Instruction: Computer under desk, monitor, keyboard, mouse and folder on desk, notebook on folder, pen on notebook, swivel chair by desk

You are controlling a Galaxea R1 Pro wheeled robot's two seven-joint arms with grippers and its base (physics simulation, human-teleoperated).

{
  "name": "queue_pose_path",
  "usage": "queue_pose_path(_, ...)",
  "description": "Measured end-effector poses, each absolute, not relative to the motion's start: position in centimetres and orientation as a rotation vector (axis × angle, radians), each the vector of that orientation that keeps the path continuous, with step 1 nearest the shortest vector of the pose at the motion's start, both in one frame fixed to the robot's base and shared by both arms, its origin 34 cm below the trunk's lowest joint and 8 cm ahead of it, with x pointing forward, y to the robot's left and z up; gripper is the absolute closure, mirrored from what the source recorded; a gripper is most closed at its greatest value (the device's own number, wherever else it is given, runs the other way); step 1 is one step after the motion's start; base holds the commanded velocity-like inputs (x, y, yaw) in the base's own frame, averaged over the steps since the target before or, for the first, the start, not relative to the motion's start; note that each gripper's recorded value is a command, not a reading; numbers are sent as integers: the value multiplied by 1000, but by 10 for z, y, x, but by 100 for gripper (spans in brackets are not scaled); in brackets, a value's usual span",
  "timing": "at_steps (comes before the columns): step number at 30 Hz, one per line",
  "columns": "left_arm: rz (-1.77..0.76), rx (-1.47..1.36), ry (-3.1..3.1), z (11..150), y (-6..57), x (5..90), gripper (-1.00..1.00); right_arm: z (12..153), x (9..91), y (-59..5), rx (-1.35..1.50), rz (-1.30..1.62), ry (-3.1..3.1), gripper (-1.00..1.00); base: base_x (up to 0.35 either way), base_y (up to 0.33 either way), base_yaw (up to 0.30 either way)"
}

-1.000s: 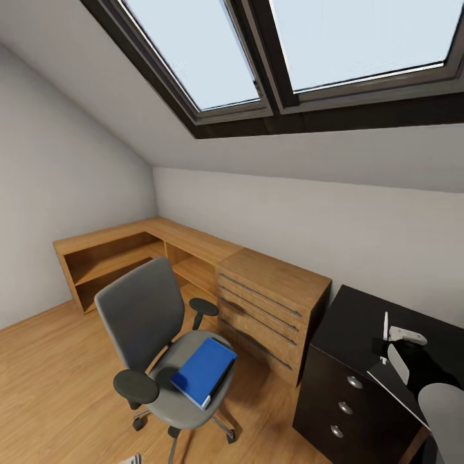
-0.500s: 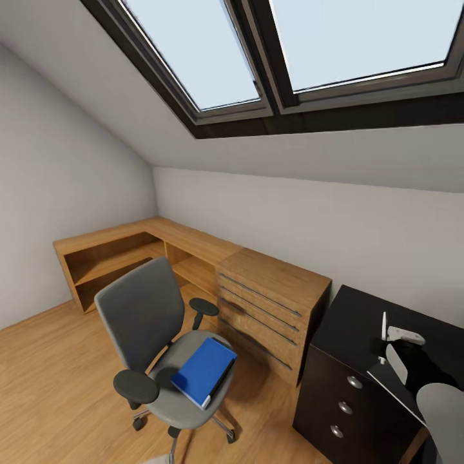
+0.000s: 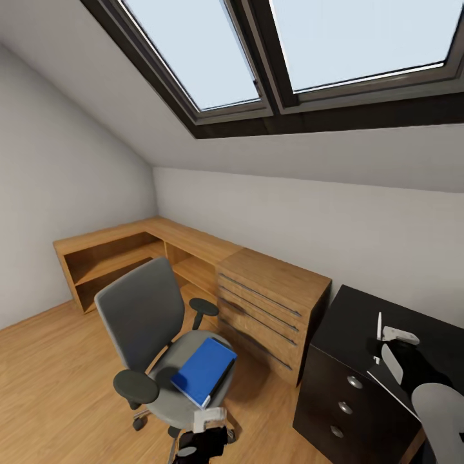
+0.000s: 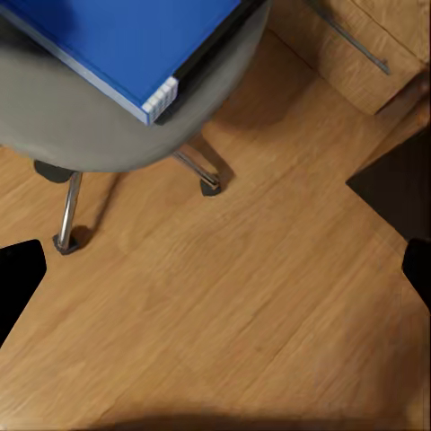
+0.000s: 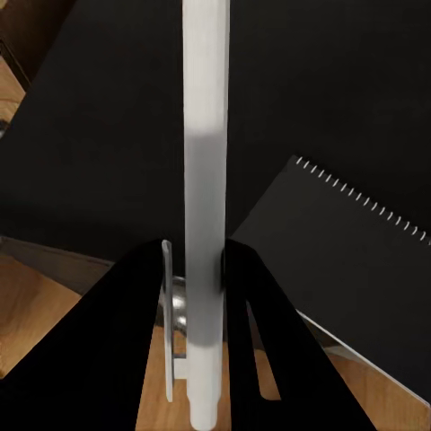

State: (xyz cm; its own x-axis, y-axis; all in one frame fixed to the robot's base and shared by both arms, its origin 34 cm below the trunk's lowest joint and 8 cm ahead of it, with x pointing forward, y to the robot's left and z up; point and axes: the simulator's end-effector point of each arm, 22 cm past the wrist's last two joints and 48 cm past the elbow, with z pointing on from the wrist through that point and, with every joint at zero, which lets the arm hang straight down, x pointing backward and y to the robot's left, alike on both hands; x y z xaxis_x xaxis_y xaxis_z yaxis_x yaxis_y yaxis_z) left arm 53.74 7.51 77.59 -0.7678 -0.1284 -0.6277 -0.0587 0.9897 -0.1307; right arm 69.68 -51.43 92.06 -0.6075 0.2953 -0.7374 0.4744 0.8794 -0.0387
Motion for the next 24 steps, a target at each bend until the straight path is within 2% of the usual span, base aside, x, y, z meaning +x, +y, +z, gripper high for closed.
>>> queue_pose_path(5, -236, -45, 2402, 829, 40, 562, -100, 918, 699, -506, 547, -282, 2267, 100, 0, 0, 0)
queue_pose_path(8, -342, 110, 2301, 890, -13, 569, -100, 914, 700, -494, 541, -263, 2277, 100, 0, 0, 0)
queue_pose_path(15, -365, 151, 2273, 902, -26, 567, -100, 909, 700, -487, 539, -250, 2287, 100, 27, 0, 0)
queue_pose_path(24, -365, 156, 2273, 902, -28, 566, -100, 906, 702, -473, 528, -229, 2294, 100, 260, -40, 0)
